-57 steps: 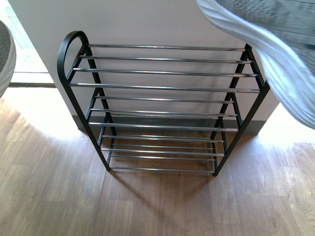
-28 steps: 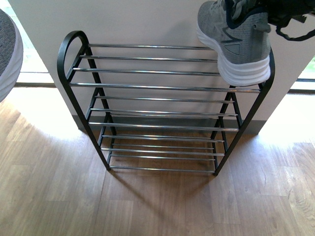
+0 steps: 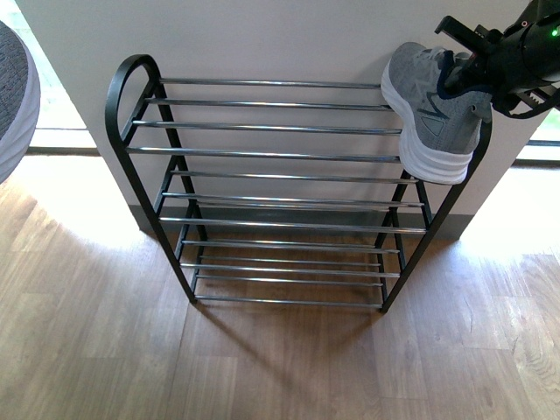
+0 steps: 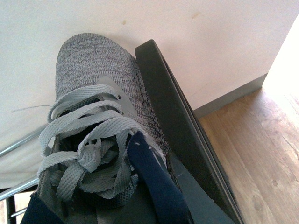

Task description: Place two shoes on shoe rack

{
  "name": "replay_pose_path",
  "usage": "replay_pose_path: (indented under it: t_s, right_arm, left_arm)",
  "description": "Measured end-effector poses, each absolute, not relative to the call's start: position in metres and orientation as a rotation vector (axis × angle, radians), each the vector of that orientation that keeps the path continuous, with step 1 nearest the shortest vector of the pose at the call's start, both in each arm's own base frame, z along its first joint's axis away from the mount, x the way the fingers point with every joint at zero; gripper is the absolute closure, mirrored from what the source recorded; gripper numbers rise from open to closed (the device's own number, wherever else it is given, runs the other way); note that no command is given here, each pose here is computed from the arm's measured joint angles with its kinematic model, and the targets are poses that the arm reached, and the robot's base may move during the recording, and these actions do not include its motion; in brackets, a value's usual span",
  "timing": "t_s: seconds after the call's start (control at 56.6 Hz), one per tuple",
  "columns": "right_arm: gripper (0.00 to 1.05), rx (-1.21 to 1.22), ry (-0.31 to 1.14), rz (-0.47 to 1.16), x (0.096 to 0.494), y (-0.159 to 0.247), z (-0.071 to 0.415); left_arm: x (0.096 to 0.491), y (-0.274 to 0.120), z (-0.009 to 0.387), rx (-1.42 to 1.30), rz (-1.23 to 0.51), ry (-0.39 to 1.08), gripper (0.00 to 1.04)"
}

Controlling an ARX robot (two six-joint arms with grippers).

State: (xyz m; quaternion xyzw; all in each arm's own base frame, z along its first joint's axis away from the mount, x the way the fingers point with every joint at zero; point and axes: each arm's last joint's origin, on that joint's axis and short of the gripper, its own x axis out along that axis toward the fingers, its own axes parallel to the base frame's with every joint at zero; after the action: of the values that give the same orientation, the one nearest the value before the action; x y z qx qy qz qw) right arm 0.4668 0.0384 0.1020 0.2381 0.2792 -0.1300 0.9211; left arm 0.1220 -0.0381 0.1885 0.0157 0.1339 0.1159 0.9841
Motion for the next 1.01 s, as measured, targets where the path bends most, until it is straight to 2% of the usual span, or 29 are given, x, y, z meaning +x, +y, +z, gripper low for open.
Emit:
replay_pose_path:
  t_s: [0.159,0.301,0.407,0.477,0.495,0.548,0.636,0.689,0.795,0.884,1.008]
  right_arm:
    - [1.02,0.496,0.565,-0.259,0.467,0.037,0.102]
    - [0.69,0.594,0.605,-0.131,0.45,0.035,0.125]
    - [0.5,0.642,0.66,-0.032,0.427,0.028,0.161]
    - [0.34,0.605,0.591,-0.011,0.411,0.022,0.195]
    - [0.35,0.565,0.54,-0.014,0.41,0.021,0.198]
    - [0.47,0.376,0.245,-0.027,0.399,0.017,0.209]
    - [0.59,0.219,0.094,-0.003,0.378,0.016,0.2]
    - [0.66,0.146,0.054,0.003,0.364,0.015,0.193]
    - [0.91,0.045,0.007,0.019,0.32,0.007,0.186]
    - [1.03,0.028,-0.006,0.008,0.303,0.003,0.186]
    - [1.03,0.016,0.001,-0.003,0.279,0.0,0.182]
  left_arm:
    - [0.122,-0.038,0.189,0.032,0.235,0.269,1.03]
    - [0.122,-0.038,0.189,0.031,0.233,0.269,1.03]
    - [0.122,-0.038,0.189,0.031,0.233,0.269,1.03]
    - [0.122,-0.038,0.188,0.032,0.234,0.269,1.03]
    - [0.122,-0.038,0.189,0.032,0.234,0.269,1.03]
    - [0.122,-0.038,0.189,0.032,0.234,0.269,1.03]
    - [0.122,-0.038,0.188,0.032,0.234,0.269,1.03]
    - [0.122,-0.038,0.189,0.032,0.234,0.269,1.03]
    - [0.122,-0.038,0.188,0.032,0.233,0.269,1.03]
    - [0.122,-0.038,0.189,0.032,0.234,0.269,1.03]
    - [0.122,-0.038,0.188,0.032,0.234,0.269,1.03]
